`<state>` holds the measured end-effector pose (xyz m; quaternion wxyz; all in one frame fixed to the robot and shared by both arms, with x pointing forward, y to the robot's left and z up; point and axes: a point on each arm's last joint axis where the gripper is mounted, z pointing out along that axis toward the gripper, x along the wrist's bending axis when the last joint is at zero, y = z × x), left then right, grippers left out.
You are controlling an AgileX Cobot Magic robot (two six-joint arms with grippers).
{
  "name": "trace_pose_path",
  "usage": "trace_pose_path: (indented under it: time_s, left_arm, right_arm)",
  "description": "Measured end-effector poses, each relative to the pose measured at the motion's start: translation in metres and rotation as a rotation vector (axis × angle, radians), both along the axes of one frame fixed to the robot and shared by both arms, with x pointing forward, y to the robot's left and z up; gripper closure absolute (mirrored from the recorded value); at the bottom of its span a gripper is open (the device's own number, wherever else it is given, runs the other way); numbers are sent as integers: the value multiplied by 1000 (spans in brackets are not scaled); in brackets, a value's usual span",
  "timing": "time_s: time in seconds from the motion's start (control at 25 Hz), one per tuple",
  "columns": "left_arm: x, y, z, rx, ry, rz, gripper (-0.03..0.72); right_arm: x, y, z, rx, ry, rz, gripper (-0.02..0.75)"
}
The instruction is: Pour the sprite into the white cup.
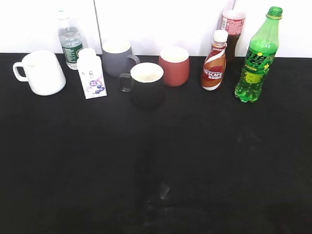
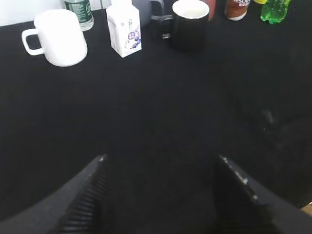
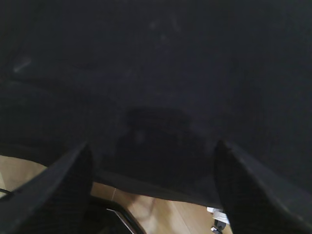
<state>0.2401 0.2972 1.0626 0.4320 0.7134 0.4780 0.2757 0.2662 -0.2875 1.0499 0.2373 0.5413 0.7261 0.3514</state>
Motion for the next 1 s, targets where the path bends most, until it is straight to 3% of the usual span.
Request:
trace_pose_path:
  time_s: [0.16,0.36,0.44,0.52,0.64,0.72,1.0]
  left_arm:
    - [0,0,0,-1,0,0,185]
    - [0,0,0,-1,0,5,267]
    - [0,0,0,-2,-1,84,298]
    - [-2,1,0,-6,-14,222,324]
    - [-5,0,0,-9,-35,362,382]
    - [-11,0,-1,-15,-68,369,414]
    - [-11,0,-1,-16,-69,369,445]
  right_arm:
    - [0,0,0,1,-1,0,166]
    - [0,0,0,3,-3,-2,166]
    - [-1,-2,0,7,-13,-60,166]
    - [-4,-7,1,11,-40,-227,166]
    - [-20,-9,3,24,-152,-335,166]
    - [-32,-9,2,34,-227,-337,166]
    - [-33,-9,2,34,-229,-337,166]
